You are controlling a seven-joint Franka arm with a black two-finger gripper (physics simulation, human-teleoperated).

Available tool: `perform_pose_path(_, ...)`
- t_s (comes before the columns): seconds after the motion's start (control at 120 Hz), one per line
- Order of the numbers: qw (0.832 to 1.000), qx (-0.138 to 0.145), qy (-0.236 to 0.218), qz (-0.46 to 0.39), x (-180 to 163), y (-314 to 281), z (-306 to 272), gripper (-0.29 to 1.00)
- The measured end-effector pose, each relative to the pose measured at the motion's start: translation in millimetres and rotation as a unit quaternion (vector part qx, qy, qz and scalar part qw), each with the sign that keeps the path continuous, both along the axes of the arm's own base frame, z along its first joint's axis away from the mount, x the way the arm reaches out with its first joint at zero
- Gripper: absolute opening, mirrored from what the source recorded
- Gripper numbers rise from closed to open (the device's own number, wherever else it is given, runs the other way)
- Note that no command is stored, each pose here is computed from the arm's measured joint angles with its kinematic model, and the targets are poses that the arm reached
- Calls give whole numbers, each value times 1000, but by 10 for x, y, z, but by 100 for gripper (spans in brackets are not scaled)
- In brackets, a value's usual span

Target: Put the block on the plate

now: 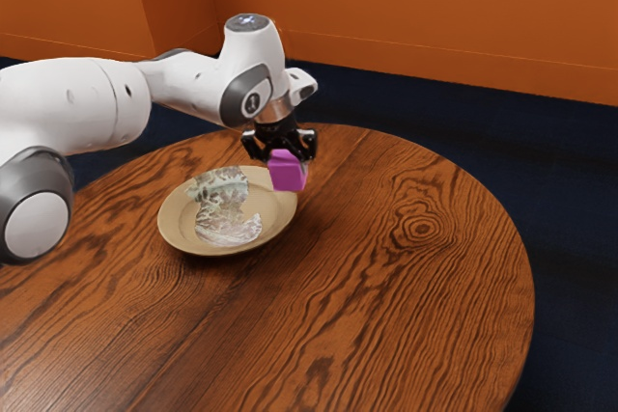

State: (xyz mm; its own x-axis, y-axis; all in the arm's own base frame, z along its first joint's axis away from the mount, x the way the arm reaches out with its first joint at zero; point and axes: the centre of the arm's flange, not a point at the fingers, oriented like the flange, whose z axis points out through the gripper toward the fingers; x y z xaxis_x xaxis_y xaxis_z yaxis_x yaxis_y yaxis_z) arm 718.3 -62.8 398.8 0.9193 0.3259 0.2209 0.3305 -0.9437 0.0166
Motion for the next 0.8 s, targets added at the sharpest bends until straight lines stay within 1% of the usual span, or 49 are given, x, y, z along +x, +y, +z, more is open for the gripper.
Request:
perform_pose_path(0.167,998,-1,37,49,-364,669,-36,36)
perform_pose_path(0.25,996,-4,49,74,-456,1009,-102,36)
perform_pose_path(0.333,994,-3,58,92,-466,1275,-231,36)
perform_pose_path(0.483,993,3,66,94,-283,1420,-511,35)
perform_pose_path(0.667,994,-9,58,91,-271,1420,-421,53)
perform_pose_path(0.8,995,-14,49,86,-297,1418,-278,61)
